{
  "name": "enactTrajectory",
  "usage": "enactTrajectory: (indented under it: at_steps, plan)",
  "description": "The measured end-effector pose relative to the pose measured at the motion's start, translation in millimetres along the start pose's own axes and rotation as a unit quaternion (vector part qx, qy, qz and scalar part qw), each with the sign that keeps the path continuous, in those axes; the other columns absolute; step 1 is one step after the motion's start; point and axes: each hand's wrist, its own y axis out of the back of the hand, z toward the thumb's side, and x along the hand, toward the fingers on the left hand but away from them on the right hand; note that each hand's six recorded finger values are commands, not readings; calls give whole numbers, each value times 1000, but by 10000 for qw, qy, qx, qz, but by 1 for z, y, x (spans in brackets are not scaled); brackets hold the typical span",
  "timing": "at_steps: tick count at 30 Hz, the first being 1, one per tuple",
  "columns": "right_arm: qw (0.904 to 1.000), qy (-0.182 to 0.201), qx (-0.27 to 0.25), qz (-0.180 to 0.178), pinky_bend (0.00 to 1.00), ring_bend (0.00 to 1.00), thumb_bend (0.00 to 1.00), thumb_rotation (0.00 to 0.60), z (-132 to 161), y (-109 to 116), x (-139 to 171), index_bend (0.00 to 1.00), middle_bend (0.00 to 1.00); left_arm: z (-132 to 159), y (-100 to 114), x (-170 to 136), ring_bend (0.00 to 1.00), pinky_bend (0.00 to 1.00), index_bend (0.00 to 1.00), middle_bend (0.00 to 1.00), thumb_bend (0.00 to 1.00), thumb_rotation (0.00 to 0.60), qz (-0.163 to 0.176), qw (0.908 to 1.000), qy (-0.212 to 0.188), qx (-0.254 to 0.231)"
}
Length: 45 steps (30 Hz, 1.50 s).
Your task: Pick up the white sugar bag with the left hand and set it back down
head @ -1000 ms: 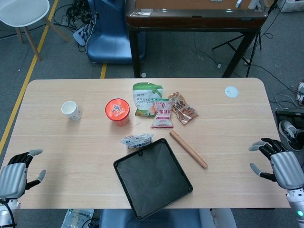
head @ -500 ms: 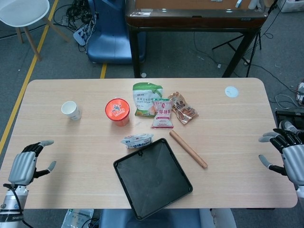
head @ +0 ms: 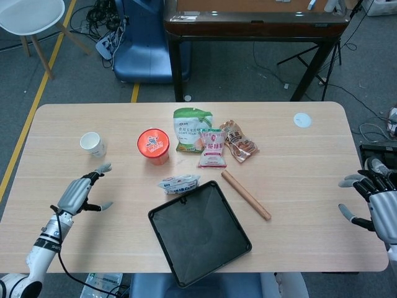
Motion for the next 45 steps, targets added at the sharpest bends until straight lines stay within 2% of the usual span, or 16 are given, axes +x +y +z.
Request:
enactTrajectory:
  at_steps: [11,23,45]
  plan:
    - [9999,-107,-6,48,225,216,256,600,-4,-4,3,385,355,20,-46,46,194,202,141,146,174,600,-590,9970,-352,-358]
    - [9997,-226,4,85,225,216,256,600,-9,-5,6,385,355,46,-87,81,194,202,156,147,173,600,-943,9913,-512,-762]
    - [9991,-394,40,125,225,216,256,600,-16,-4,10,385,355,87,-128,123,201,202,192,172,173,600,-1124,9842,-683,-1186]
